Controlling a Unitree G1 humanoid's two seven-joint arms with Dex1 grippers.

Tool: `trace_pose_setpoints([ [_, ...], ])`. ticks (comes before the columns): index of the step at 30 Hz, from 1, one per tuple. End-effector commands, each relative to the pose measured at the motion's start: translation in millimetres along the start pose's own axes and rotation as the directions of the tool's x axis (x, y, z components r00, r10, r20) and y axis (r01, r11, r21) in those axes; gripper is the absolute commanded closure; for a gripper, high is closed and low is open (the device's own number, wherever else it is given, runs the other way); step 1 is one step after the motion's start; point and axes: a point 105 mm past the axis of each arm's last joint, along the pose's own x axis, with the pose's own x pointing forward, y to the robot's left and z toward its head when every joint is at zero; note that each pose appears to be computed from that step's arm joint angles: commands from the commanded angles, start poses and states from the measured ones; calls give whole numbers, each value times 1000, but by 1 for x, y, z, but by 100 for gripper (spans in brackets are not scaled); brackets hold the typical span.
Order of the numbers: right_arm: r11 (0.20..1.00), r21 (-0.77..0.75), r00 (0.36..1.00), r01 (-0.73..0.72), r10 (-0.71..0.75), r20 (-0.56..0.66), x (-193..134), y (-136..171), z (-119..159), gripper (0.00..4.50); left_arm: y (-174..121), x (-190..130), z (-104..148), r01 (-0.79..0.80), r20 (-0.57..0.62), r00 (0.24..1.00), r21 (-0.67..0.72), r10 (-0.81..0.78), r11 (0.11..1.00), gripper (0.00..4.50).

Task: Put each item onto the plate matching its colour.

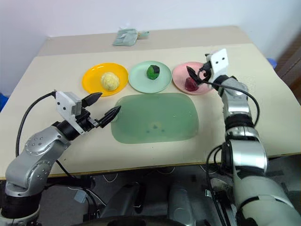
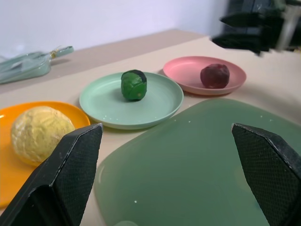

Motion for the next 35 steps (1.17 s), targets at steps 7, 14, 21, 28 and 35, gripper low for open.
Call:
trace_pose_setpoints([
  [7,993,86,995,-83,87,-41,-77,27,18,2,6,-20,-4,32,26,999,11,-33,999,0],
  [14,989,132,983,-60,81,-165,-137,31,1,2,-6,-43,-7,113,-17,993,-9,-113,994,0],
  [21,992,122,980,8,17,-199,-152,19,-8,2,-12,-46,-9,136,-35,990,-22,-137,990,0],
  [28,994,107,979,26,-4,-202,-157,15,-9,2,-12,-50,-8,150,-48,987,-30,-151,988,0],
  [35,994,105,978,25,-3,-207,-161,16,-8,2,-10,-51,-7,165,-65,984,-27,-166,986,0],
])
